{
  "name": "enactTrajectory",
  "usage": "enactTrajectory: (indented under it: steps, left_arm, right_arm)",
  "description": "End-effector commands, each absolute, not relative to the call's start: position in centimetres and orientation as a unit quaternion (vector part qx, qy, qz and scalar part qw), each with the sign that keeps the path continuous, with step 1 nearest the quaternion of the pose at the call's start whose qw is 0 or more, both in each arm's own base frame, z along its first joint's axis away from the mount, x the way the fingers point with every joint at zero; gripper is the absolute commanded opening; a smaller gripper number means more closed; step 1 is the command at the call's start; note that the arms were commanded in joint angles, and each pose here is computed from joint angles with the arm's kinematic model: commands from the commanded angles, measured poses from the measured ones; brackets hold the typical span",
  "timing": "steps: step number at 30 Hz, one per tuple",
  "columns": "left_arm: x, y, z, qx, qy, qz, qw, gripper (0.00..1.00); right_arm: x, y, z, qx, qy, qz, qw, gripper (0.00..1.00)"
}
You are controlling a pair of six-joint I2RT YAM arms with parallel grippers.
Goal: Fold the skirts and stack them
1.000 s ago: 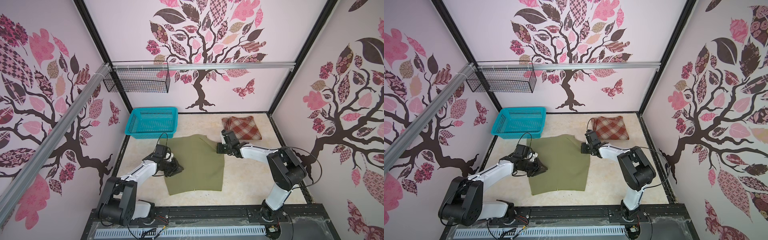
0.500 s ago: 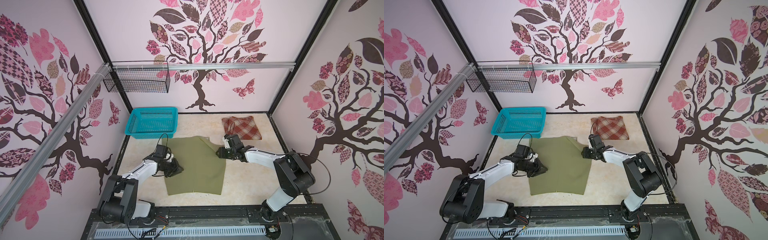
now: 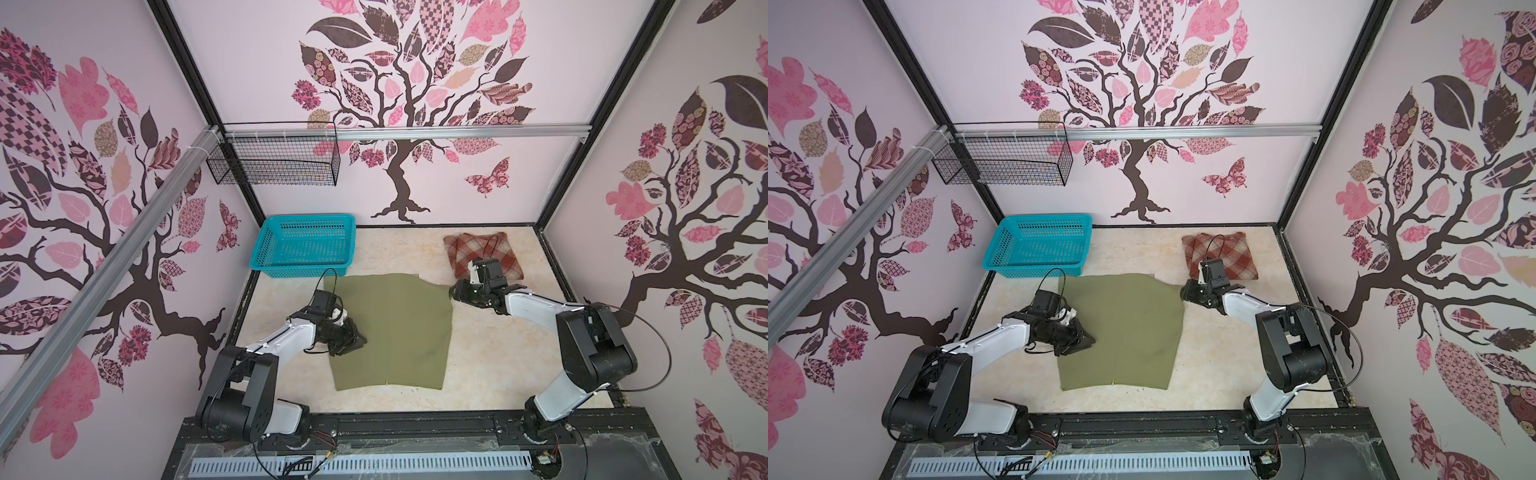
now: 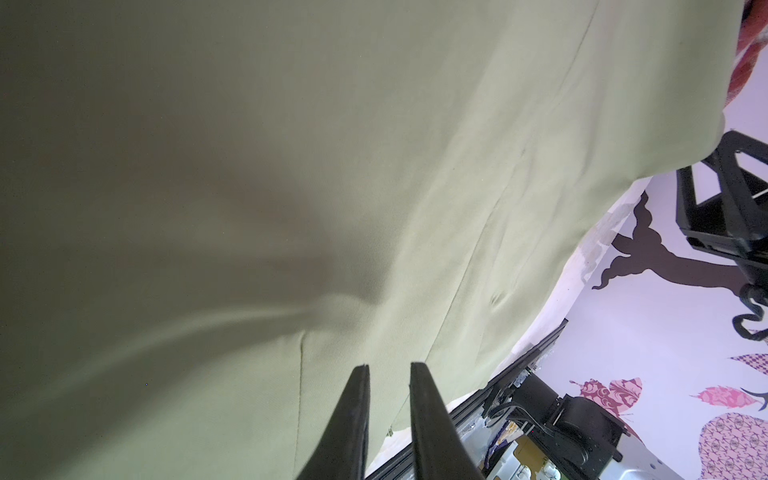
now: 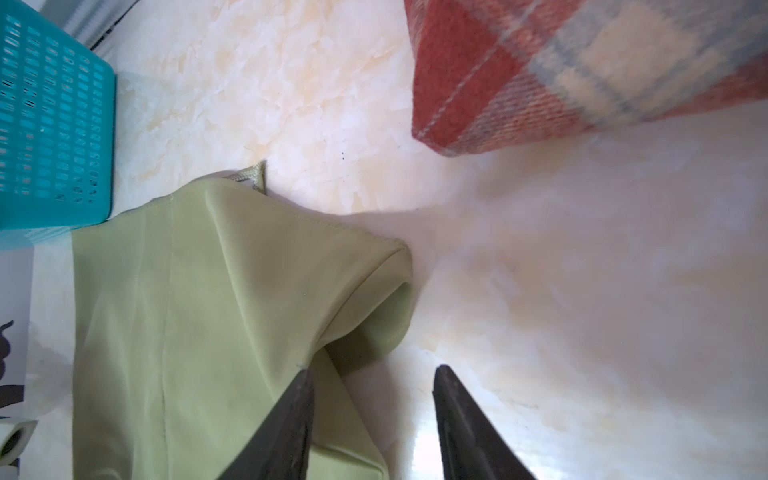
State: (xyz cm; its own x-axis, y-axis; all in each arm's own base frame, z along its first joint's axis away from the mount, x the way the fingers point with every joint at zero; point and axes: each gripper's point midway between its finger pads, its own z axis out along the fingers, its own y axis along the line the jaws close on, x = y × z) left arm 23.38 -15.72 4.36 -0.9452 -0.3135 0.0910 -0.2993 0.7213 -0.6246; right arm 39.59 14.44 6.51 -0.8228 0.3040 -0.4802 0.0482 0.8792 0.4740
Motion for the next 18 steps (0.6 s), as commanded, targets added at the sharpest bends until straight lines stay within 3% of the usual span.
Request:
enactTrajectory:
  steps: [1, 15, 17, 18]
  left_arm:
    - [23.1, -15.6, 4.2, -0.158, 0.931, -0.329, 0.011, 0.21]
    - [22.9, -15.6, 3.4, -0.165, 0.931, -0.325, -0.002, 0.21]
    - [23.0, -15.6, 3.2, -0.166, 0.931, -0.324, -0.004, 0.21]
    - [22.9, -15.6, 3.2, -0.167, 0.931, -0.323, -0.005, 0.21]
  right_arm:
    - [40.7, 14.2, 5.7, 0.09, 0.93, 0.206, 0.291, 0.49]
    - [42.4, 15.2, 3.6, 0.081, 0.925, 0.223, 0.296, 0.46]
    - [42.8, 15.3, 3.4, 0.081, 0.924, 0.225, 0.299, 0.44]
    - [43.0, 15.4, 3.4, 0.081, 0.923, 0.226, 0.302, 0.38]
